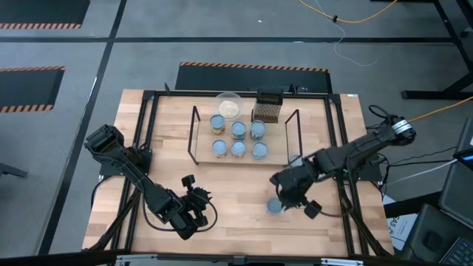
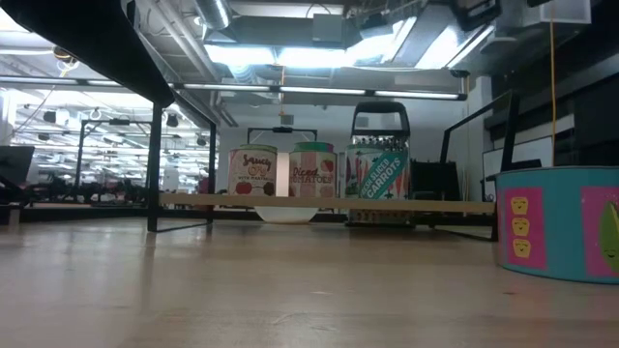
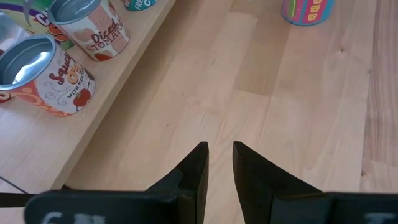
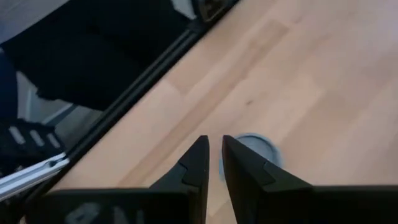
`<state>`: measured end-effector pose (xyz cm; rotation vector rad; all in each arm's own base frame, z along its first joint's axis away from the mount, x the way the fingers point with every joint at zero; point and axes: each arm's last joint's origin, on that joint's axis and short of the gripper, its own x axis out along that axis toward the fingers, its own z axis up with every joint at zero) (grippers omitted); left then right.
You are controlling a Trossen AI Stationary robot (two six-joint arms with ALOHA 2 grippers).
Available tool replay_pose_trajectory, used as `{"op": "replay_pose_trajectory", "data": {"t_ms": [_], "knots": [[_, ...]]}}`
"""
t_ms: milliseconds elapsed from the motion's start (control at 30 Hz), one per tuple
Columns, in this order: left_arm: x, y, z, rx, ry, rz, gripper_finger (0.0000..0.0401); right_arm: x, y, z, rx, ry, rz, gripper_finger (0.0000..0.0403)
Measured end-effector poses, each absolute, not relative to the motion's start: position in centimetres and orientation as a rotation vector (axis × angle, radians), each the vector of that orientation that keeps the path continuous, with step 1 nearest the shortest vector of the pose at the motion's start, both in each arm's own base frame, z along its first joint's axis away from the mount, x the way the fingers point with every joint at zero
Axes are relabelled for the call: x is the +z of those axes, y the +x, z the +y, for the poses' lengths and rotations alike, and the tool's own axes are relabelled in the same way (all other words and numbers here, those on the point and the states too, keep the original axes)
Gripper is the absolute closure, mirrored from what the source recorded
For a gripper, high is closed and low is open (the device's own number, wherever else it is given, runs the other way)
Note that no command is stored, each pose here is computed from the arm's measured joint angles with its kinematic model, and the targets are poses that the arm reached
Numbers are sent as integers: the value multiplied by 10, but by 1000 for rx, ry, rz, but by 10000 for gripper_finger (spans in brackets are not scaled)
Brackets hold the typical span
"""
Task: Pick and place cans onto a shelf
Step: Put the canned corn on the shelf
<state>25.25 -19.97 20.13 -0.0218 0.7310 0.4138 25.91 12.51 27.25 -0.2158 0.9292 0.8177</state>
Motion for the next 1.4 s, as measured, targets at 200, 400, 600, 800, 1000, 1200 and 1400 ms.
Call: {"op": "replay_pose_trajectory", "data": {"t_ms": [200, 400, 600, 800, 1000, 1200, 1400], "knots": [[202, 253, -200, 411, -30, 724, 335, 258, 258, 145, 868, -253, 980, 352], [202, 253, -200, 411, -31, 723, 335, 238, 266, 152, 826, -294, 1051, 352], [202, 253, -200, 410, -32, 723, 335, 227, 271, 154, 821, -291, 1091, 351], [202, 253, -200, 410, -33, 722, 335, 220, 274, 156, 818, -292, 1116, 314], [202, 253, -200, 410, -33, 722, 335, 206, 278, 158, 805, -305, 1161, 264], [202, 253, -200, 410, -33, 722, 335, 196, 281, 158, 794, -319, 1205, 257], [202, 253, -200, 410, -33, 722, 335, 196, 281, 157, 797, -351, 1196, 257]]}}
